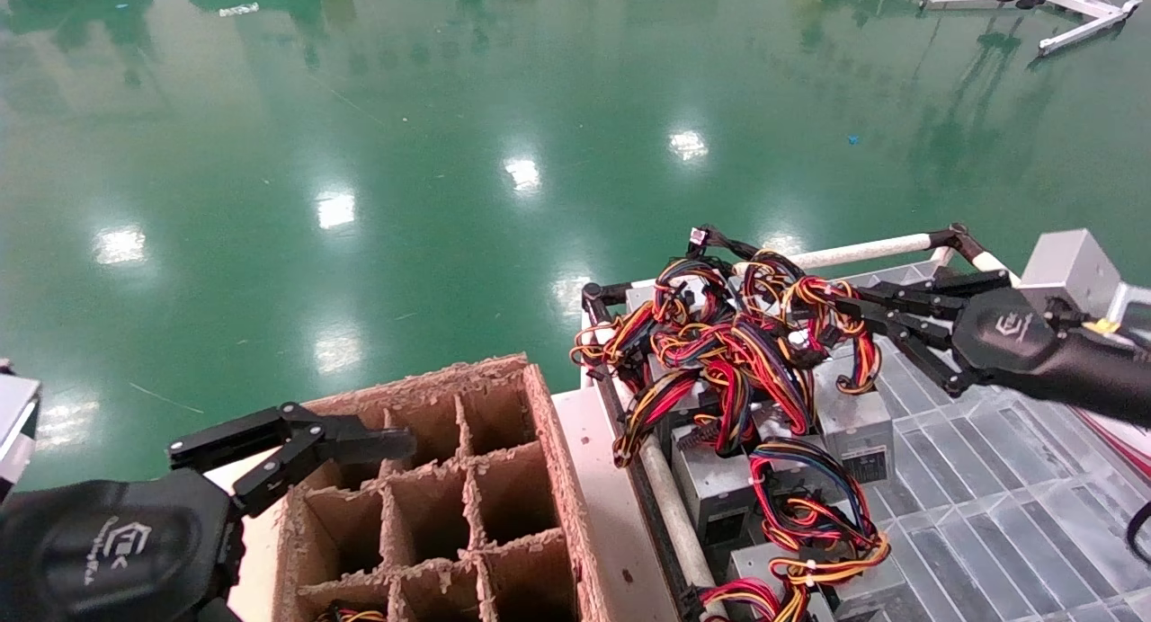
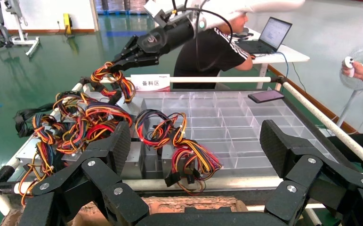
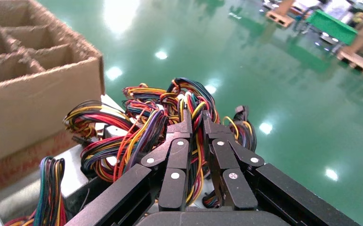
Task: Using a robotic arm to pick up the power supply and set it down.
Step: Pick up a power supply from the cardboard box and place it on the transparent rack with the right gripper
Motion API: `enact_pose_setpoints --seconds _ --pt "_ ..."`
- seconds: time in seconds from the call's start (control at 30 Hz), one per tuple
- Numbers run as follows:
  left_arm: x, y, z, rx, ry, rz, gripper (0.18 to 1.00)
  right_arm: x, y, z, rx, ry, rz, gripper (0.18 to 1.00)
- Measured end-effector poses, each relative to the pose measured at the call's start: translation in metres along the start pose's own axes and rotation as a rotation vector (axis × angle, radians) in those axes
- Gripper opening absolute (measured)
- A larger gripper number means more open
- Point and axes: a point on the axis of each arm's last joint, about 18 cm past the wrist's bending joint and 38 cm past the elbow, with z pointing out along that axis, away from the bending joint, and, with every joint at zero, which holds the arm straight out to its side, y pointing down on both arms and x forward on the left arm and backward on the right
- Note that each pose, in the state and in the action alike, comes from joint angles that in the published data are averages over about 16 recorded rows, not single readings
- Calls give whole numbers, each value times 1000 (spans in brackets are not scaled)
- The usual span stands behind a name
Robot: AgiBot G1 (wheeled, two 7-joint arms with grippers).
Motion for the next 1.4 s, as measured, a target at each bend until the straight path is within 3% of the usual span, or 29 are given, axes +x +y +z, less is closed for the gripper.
enact_pose_setpoints --seconds 0.6,1.13,1.4 --pt "0 0 0 0 0 0 1000 -53 82 18 182 322 305 216" --pt "0 0 0 0 0 0 1000 -89 80 31 382 361 385 215" --pt "0 0 0 0 0 0 1000 -101 91 39 399 412 452 215"
